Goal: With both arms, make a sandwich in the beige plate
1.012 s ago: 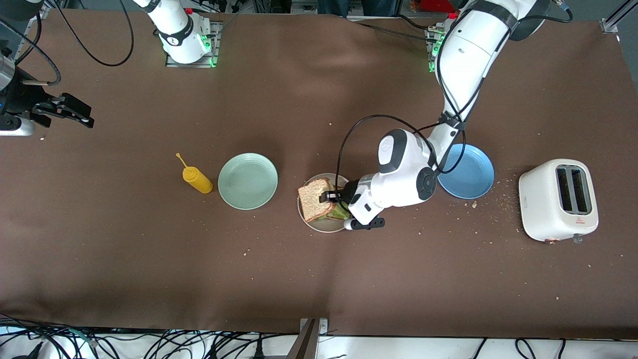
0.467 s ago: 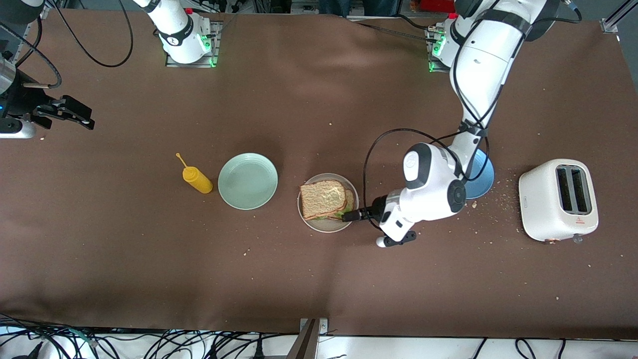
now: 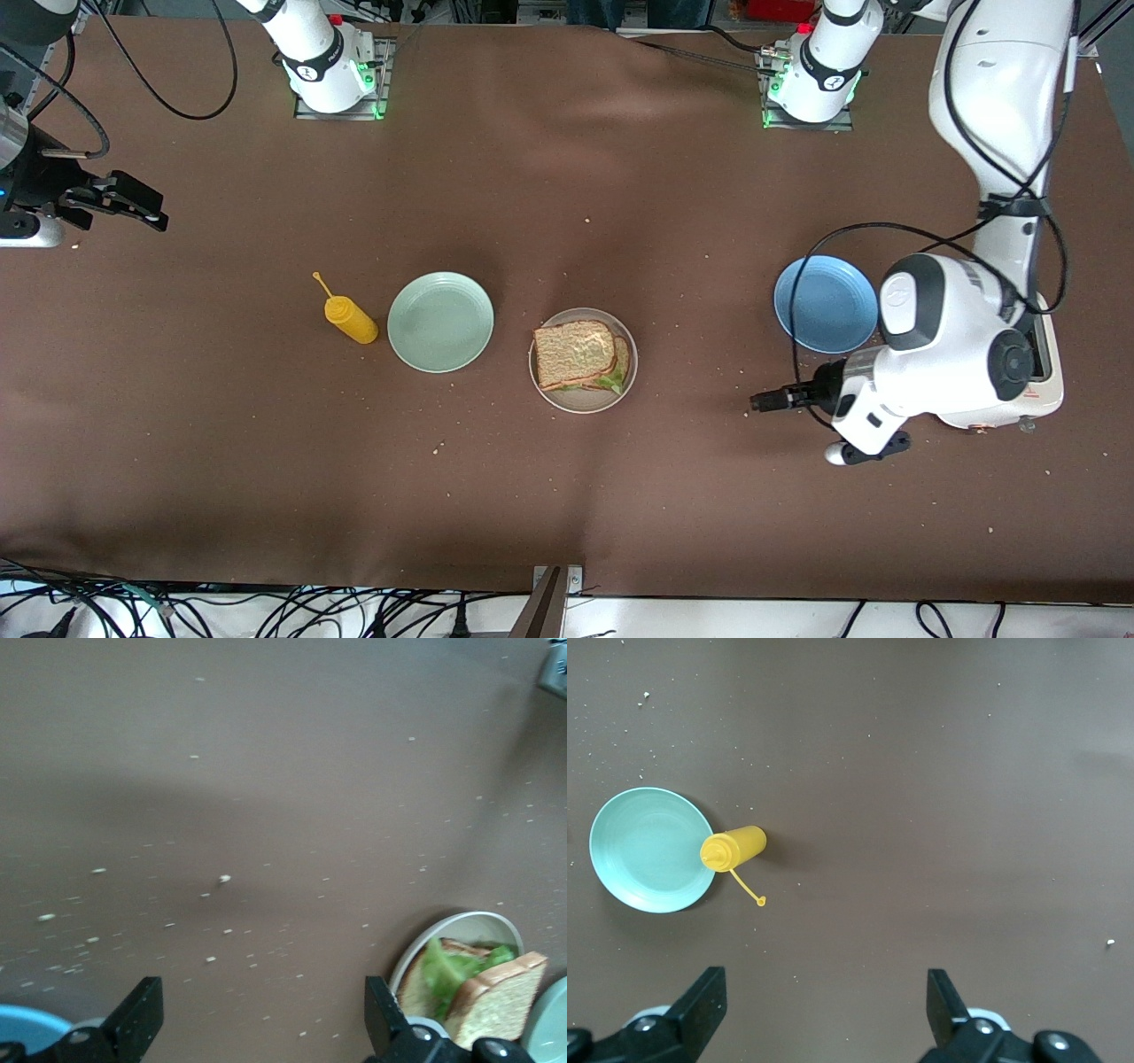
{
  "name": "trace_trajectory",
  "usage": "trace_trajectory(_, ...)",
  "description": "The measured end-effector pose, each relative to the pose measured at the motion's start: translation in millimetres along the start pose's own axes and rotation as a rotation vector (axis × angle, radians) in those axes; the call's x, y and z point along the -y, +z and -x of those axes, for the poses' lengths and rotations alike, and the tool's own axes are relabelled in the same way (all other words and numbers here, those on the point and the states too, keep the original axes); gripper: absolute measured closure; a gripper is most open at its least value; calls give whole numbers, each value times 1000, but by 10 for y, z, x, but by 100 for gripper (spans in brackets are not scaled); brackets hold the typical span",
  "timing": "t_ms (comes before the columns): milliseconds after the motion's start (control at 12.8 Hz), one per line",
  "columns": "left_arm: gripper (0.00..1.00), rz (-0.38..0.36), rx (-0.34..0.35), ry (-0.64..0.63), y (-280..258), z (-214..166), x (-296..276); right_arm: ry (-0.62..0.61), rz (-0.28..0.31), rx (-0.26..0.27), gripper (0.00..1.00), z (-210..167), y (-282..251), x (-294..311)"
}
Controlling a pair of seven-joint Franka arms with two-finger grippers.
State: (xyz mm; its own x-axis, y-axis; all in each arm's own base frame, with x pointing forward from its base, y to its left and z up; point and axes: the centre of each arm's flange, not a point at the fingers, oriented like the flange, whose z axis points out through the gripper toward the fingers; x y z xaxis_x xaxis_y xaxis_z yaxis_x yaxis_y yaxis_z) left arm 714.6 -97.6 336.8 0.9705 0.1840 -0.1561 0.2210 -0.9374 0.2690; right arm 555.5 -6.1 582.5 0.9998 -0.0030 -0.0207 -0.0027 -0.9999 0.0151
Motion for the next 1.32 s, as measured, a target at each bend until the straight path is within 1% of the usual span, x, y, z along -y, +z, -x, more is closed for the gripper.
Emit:
trace_trajectory(311,0,-234,23,1,-742,122,676,0,0,0,0,-3,0,-2)
trace_trajectory(467,0,-291,28,36,-1142,259,841,0,0,0,0,-3,0,-1)
trace_trajectory(545,0,-307,25,43,-1360,340,913,0,0,0,0,-4,1,-2)
trace_trajectory(623,0,-316,37,59,-1578,459,966,0,0,0,0,-5,2,-1)
trace_trajectory(701,0,-321,53,80,-1791,615,948,0,0,0,0,-6,2,-2)
trace_trajectory(856,0,-340,57,106,-2190,986,848,-1,0,0,0,-6,-1,2)
trace_trajectory(1012,0,-358,45,115,-2499,1401,888,-1,0,-1,0,-7,-4,3)
trace_trajectory(1168,0,-343,34,131,-2839,1812,987,-2,0,-1,0,-8,-6,4)
trace_trajectory(1324,0,-326,-5,159,-3122,2117,910,-2,0,-2,0,-8,-8,5)
